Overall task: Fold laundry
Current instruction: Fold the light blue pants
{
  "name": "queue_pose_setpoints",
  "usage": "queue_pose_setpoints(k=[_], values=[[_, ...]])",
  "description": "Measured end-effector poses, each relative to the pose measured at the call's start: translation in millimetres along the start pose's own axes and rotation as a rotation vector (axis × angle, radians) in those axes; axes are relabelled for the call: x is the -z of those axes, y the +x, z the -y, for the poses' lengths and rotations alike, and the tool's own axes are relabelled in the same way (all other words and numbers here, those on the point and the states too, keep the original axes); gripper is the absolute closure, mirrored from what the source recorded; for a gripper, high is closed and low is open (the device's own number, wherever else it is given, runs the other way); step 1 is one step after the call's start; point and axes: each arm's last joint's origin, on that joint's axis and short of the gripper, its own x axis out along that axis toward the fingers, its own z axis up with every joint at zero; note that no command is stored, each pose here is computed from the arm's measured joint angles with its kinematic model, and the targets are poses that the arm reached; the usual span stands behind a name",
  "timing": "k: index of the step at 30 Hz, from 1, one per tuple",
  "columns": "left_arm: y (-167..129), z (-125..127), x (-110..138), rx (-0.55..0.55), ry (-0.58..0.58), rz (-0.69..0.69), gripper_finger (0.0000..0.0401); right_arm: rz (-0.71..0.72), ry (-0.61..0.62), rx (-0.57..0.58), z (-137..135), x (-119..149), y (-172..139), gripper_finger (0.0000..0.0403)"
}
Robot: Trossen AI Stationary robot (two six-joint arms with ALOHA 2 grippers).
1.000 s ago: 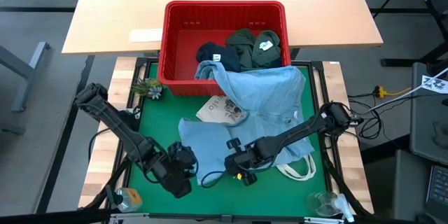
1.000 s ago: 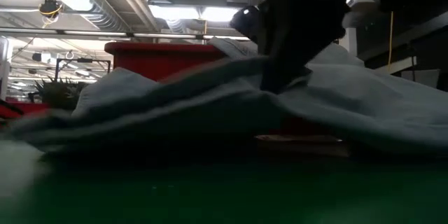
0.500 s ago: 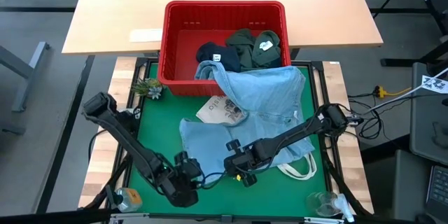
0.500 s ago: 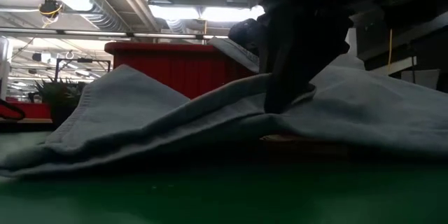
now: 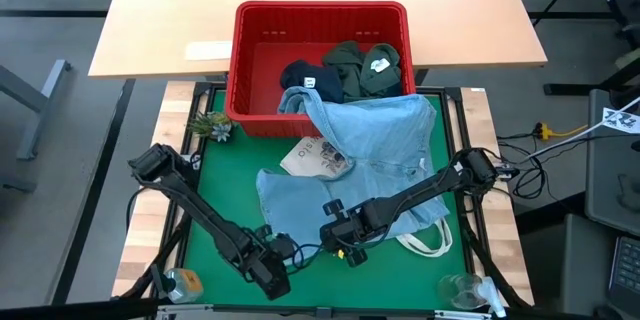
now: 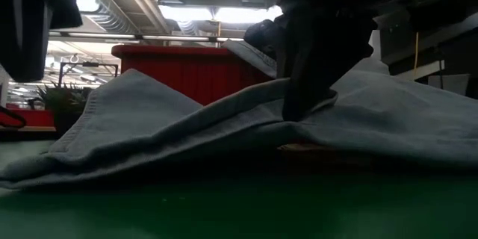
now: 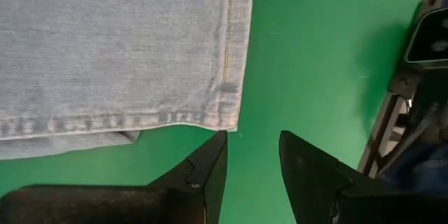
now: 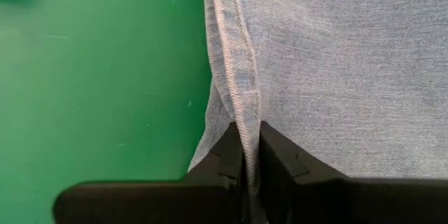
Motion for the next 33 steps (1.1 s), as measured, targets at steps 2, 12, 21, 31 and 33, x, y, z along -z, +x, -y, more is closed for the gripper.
queue_pose_setpoints(k=[2, 12, 21, 31, 33], values=[[3, -1, -1, -0.008, 0.016, -0.003, 0.0277, 0.0, 0.0, 0.0, 0, 0, 0, 0.0375], [14, -1, -6, -0.031, 0.016, 0.046, 0.0275, 0.0, 0.0, 0.0, 0, 0, 0, 0.0375], [22, 0, -4, -0.032, 0.031, 0.035, 0.0196, 0.0, -0.001, 0.0, 0, 0, 0, 0.0375], [44, 3, 8, -0.07, 0.137, 0.023, 0.0175, -0.001, -0.001, 0.0, 0, 0, 0, 0.0375], [52, 2, 10, -0.097, 0.149, 0.02, 0.0176, -0.001, -0.001, 0.0, 0, 0, 0, 0.0375]])
